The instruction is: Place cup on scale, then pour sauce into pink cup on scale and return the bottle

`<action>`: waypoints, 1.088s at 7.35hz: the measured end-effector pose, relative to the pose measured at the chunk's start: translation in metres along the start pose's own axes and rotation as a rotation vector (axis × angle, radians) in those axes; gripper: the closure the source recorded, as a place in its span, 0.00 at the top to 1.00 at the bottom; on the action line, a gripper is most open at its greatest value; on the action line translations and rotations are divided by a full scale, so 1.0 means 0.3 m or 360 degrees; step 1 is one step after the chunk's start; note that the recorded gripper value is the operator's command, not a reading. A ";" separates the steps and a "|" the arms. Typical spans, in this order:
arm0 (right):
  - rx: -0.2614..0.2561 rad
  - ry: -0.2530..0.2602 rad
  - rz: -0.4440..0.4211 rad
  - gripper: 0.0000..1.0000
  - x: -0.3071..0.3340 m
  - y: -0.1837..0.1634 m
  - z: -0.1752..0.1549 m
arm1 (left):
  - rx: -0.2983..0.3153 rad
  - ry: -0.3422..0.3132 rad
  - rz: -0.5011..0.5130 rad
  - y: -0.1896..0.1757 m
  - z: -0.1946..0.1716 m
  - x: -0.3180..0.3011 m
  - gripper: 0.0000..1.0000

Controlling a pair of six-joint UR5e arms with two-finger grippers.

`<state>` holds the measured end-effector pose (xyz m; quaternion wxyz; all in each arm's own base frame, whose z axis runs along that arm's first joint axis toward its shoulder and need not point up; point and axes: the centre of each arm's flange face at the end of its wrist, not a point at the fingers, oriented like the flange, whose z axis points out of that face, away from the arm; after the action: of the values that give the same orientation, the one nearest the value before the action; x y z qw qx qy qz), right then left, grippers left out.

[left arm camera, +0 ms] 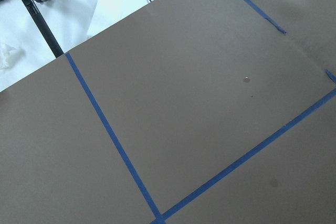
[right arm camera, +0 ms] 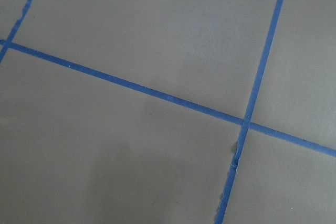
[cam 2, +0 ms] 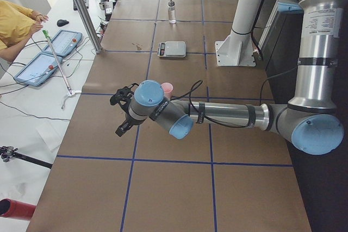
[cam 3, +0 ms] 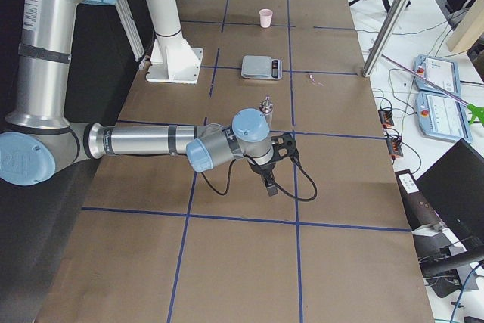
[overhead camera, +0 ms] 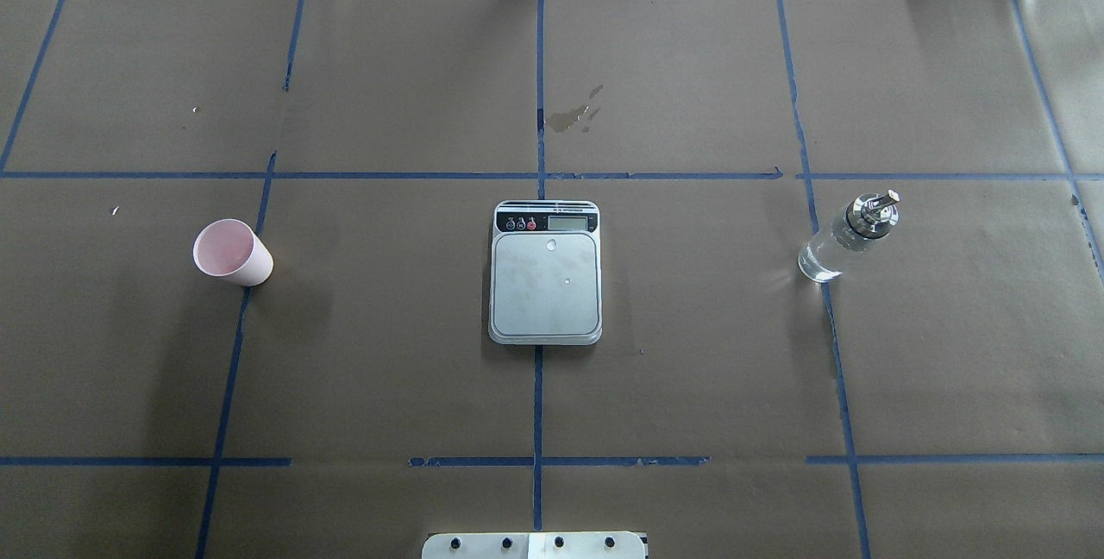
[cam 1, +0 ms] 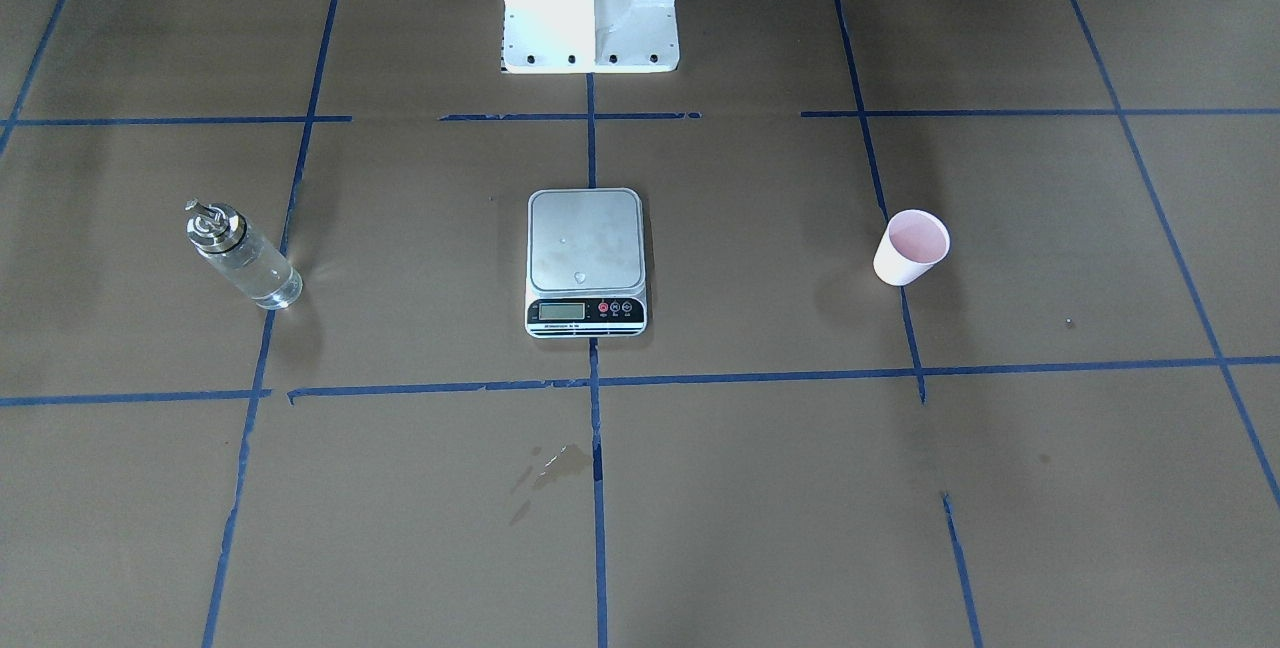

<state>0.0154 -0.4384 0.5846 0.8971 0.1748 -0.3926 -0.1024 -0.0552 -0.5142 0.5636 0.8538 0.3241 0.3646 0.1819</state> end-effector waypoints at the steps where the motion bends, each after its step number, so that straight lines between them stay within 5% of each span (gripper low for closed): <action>1: 0.0004 -0.0030 0.0011 1.00 -0.007 -0.003 -0.002 | 0.0052 0.0005 0.0018 -0.004 -0.010 0.014 1.00; 5: 0.0001 -0.0054 0.0050 1.00 -0.009 0.006 0.000 | 0.0118 0.0202 -0.0214 -0.103 0.020 0.261 1.00; 8: 0.0000 -0.0056 0.0051 1.00 -0.008 0.016 0.001 | 0.0072 0.0146 -0.0502 -0.178 0.194 0.628 0.98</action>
<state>0.0139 -0.4331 0.5850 0.8917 0.1666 -0.4109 -0.0911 0.1177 -0.4743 0.4623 0.8466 0.2732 0.4537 0.0520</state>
